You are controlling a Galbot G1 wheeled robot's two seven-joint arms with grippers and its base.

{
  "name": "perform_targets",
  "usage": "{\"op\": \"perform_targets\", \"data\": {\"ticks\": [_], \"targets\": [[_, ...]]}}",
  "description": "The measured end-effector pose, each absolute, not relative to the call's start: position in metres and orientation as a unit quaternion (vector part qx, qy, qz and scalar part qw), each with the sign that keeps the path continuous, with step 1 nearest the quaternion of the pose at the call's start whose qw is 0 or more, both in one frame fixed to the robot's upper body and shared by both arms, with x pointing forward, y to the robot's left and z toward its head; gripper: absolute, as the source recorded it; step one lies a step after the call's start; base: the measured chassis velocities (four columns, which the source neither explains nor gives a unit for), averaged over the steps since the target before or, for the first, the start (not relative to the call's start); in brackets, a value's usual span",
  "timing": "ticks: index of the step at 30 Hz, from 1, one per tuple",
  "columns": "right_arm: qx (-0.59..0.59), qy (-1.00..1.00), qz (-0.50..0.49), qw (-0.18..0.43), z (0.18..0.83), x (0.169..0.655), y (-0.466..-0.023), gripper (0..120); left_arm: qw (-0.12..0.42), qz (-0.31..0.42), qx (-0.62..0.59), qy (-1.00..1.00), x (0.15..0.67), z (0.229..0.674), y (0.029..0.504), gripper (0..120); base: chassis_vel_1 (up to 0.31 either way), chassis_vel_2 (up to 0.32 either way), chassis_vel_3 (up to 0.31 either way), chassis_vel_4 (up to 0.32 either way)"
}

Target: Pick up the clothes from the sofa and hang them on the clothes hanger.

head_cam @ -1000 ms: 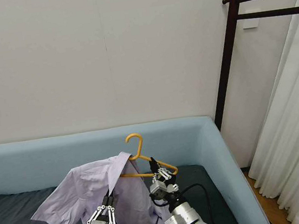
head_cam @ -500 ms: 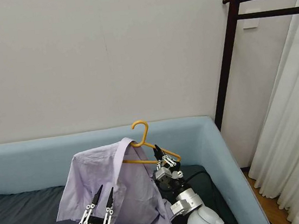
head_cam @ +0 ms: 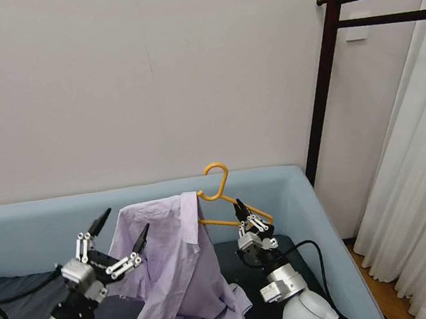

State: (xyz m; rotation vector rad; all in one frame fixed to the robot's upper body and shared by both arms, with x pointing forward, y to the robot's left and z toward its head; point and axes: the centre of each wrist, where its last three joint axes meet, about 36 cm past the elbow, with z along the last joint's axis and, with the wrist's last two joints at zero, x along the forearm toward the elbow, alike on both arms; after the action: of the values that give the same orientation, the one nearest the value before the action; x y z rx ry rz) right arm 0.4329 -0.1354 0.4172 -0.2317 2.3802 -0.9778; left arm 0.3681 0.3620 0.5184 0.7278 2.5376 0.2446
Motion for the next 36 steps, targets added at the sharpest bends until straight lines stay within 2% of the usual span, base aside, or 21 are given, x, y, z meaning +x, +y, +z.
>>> {"op": "perform_targets", "data": {"ticks": [8, 11, 19, 24, 27, 29, 32, 33, 36], "targets": [[-0.114, 0.868, -0.378, 0.301, 0.398, 0.426, -0.126, 3, 0.202, 0.122, 0.381, 0.894, 0.406, 0.541, 0.406, 100, 0.000, 0.000, 0.000, 0.000], [-0.136, 0.856, -0.385, 0.316, 0.383, 0.425, -0.114, 3, 0.172, 0.153, 0.429, 0.874, 0.424, 0.557, 0.432, 100, 0.000, 0.000, 0.000, 0.000], [-0.142, 0.845, -0.392, 0.335, 0.378, 0.425, -0.104, 3, 0.104, 0.197, 0.475, 0.851, 0.439, 0.566, 0.467, 100, 0.000, 0.000, 0.000, 0.000], [-0.140, 0.839, -0.392, 0.350, 0.378, 0.427, -0.098, 3, 0.074, 0.222, 0.477, 0.847, 0.439, 0.556, 0.476, 94, 0.000, 0.000, 0.000, 0.000], [-0.139, 0.837, -0.391, 0.357, 0.380, 0.428, -0.095, 3, 0.063, 0.230, 0.471, 0.849, 0.438, 0.550, 0.482, 80, 0.000, 0.000, 0.000, 0.000], [-0.137, 0.837, -0.391, 0.358, 0.380, 0.428, -0.094, 3, 0.061, 0.230, 0.472, 0.849, 0.438, 0.549, 0.484, 76, 0.000, 0.000, 0.000, 0.000], [-0.131, 0.832, -0.396, 0.367, 0.382, 0.432, -0.095, 3, 0.054, 0.232, 0.485, 0.842, 0.439, 0.549, 0.487, 61, 0.000, 0.000, 0.000, 0.000], [-0.131, 0.832, -0.396, 0.367, 0.382, 0.432, -0.095, 3, 0.054, 0.232, 0.485, 0.842, 0.439, 0.549, 0.487, 61, 0.000, 0.000, 0.000, 0.000], [-0.126, 0.827, -0.396, 0.378, 0.384, 0.436, -0.094, 3, 0.049, 0.230, 0.497, 0.835, 0.440, 0.548, 0.490, 49, 0.000, 0.000, 0.000, 0.000]]}}
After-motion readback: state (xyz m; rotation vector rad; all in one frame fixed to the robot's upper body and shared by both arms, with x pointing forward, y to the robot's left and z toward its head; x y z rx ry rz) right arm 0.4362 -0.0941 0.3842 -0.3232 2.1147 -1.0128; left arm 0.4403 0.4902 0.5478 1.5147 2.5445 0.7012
